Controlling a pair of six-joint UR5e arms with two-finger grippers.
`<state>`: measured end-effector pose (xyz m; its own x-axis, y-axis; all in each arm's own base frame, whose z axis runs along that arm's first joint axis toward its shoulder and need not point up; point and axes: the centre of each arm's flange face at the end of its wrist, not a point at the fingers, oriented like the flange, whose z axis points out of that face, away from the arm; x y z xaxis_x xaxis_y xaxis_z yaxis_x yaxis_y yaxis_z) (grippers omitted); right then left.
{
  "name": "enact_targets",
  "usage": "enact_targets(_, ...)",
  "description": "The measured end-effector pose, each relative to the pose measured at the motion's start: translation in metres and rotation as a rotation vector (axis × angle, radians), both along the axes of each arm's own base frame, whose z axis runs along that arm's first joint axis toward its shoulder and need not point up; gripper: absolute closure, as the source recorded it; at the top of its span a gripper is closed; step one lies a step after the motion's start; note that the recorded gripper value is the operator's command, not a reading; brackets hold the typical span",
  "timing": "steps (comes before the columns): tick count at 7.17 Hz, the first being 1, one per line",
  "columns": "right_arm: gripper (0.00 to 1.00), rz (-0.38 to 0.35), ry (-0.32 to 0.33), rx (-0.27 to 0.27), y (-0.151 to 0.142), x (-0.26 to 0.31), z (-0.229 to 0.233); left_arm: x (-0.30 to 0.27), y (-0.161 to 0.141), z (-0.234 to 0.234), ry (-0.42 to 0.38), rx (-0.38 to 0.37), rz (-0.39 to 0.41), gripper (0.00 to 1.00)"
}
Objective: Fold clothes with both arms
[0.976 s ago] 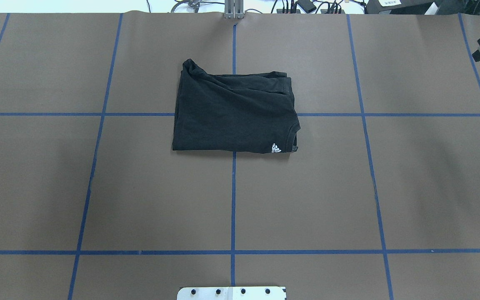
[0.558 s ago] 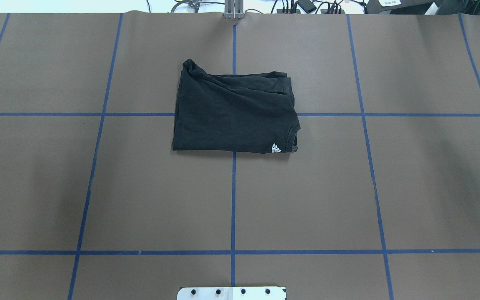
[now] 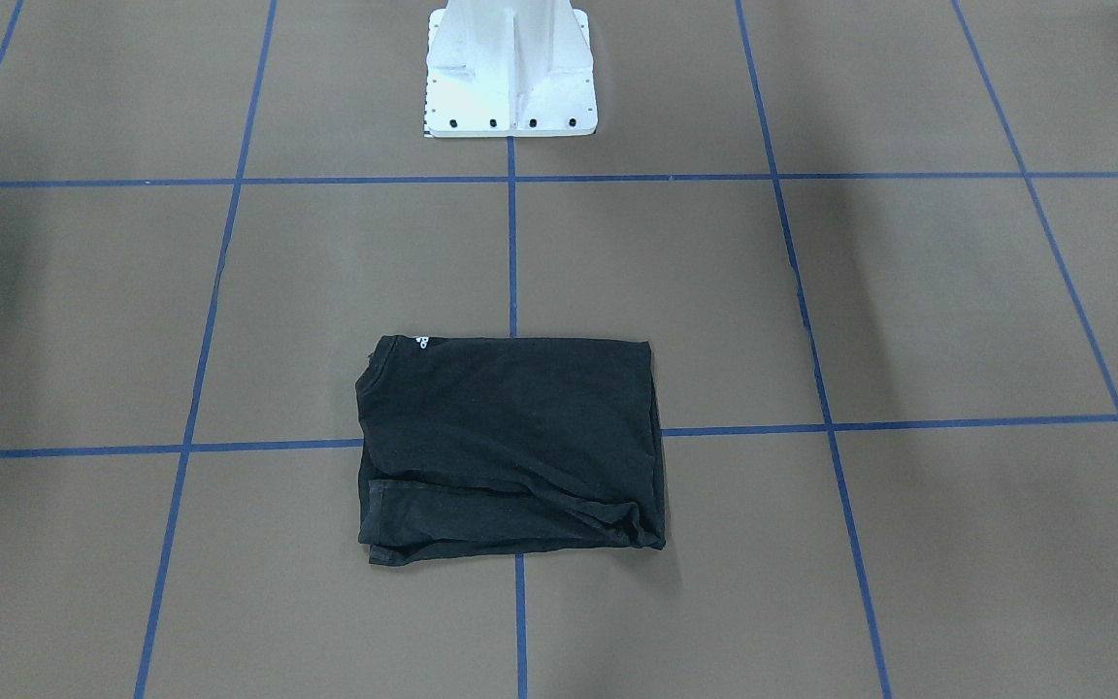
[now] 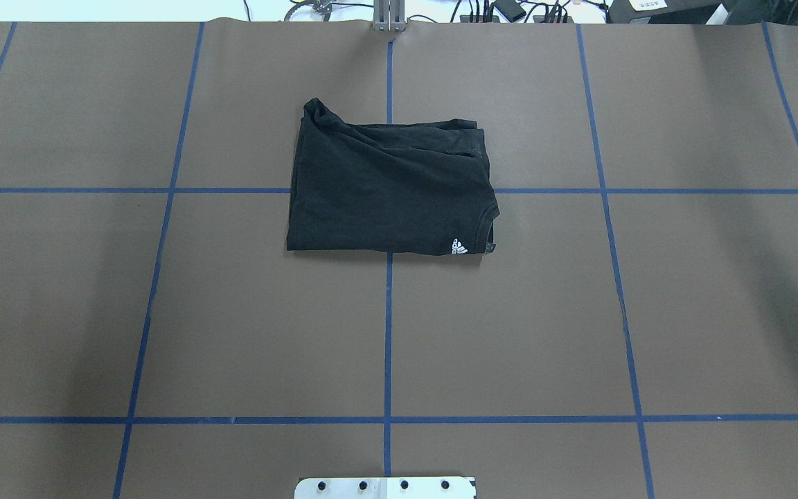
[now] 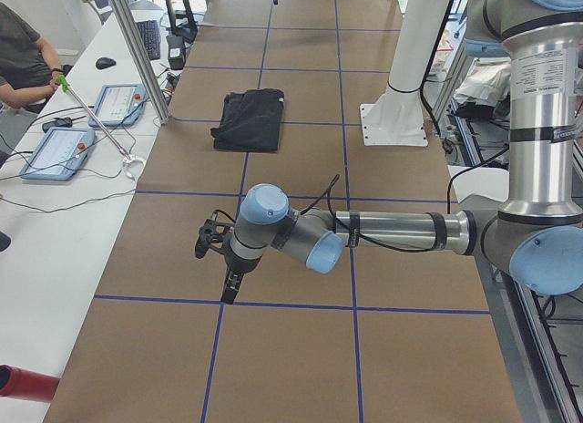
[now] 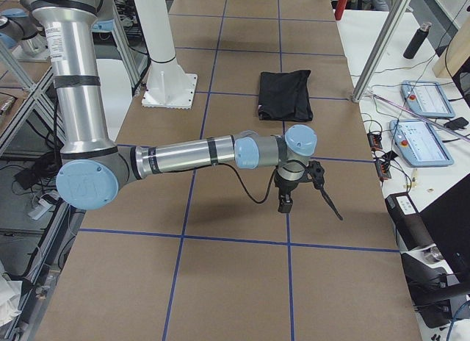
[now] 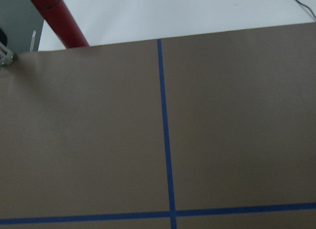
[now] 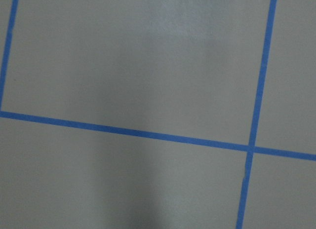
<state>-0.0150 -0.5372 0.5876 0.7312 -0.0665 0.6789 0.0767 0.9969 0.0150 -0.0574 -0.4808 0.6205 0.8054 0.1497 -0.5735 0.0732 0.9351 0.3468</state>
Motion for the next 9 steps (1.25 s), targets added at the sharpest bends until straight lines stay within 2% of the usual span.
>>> enact_targets(1,0.0,0.004,0.005,-0.018,0.007,0.003,0.01,-0.001,0.0,0.001,-0.028,-0.004,0.059,0.0)
enact_targets(3,0.0,0.01,0.006,-0.025,0.016,0.015,0.02,-0.003,0.001,-0.012,-0.056,-0.043,0.128,0.0)
enact_targets(6,0.0,0.035,-0.027,-0.035,0.035,0.039,0.032,-0.002,0.004,-0.013,-0.054,-0.114,0.164,0.0)
enact_targets(7,0.0,0.039,-0.038,-0.033,0.045,0.046,0.034,0.0,0.006,-0.007,-0.033,-0.144,0.172,0.0)
enact_targets(9,0.0,0.047,-0.044,-0.035,0.065,0.053,0.036,0.01,0.008,0.008,0.084,-0.193,0.197,0.0)
